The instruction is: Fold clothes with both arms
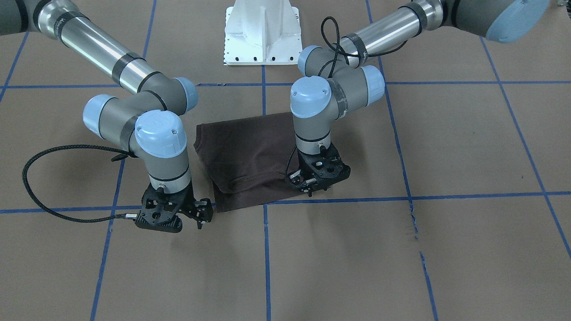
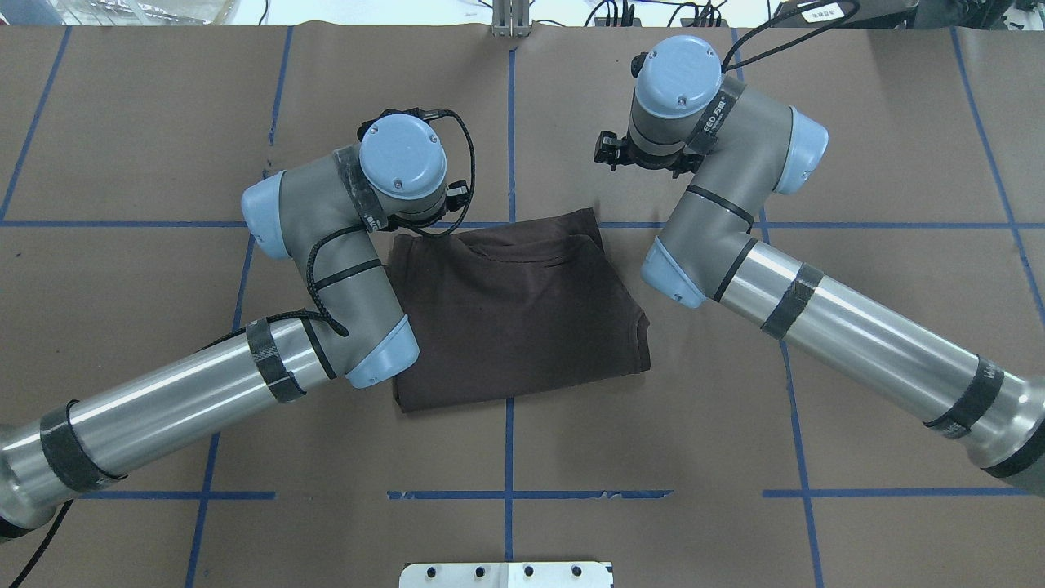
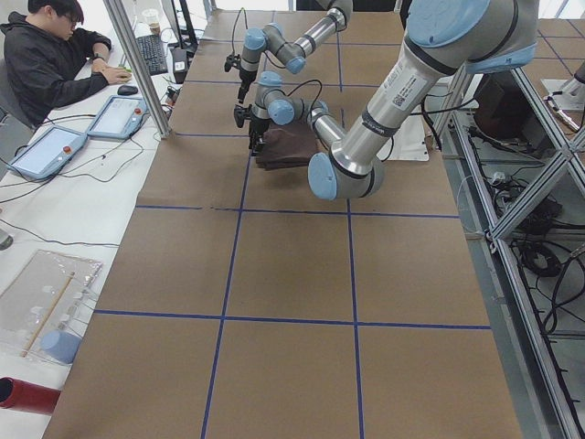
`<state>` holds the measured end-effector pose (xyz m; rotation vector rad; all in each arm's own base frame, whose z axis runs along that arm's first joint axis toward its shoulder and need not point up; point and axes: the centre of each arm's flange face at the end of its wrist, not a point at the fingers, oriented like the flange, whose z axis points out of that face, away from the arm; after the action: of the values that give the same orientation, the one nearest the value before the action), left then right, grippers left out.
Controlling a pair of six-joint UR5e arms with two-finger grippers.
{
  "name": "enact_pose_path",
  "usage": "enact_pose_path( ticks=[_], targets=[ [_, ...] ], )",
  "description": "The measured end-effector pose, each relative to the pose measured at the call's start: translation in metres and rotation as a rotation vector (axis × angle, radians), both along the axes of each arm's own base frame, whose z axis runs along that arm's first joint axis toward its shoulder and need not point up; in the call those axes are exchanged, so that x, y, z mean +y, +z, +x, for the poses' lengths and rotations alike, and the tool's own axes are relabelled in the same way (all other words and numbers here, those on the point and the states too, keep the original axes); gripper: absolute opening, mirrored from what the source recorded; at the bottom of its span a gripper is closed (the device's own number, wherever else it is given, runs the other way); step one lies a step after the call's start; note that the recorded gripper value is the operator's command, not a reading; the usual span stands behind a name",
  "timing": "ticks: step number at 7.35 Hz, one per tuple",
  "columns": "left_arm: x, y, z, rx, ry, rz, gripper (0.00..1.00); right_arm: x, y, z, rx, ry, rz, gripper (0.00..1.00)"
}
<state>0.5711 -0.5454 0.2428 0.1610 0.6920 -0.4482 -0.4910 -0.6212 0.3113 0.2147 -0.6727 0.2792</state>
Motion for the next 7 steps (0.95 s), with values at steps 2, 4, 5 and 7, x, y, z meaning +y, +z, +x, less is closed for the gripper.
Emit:
enact_pose_path(
  ticks=[2, 4, 5, 7],
  targets=[
    [0.006, -0.004, 0.006, -0.006, 0.011, -0.004, 0.50, 0.001, 0.001, -0.001, 0.002, -0.001, -0.001, 1.00],
    [0.014, -0.004, 0.014, -0.015, 0.024, -0.011, 0.14, 0.002, 0.003, -0.002, 0.004, -0.002, -0.002, 1.00],
    [0.017, -0.002, 0.016, -0.019, 0.028, -0.014, 0.00, 0.002, 0.004, -0.002, 0.005, -0.003, -0.002, 1.00],
    [0.018, 0.003, 0.016, -0.029, 0.031, -0.015, 0.00, 0.004, 0.001, -0.001, -0.001, -0.002, 0.003, 1.00]
  ],
)
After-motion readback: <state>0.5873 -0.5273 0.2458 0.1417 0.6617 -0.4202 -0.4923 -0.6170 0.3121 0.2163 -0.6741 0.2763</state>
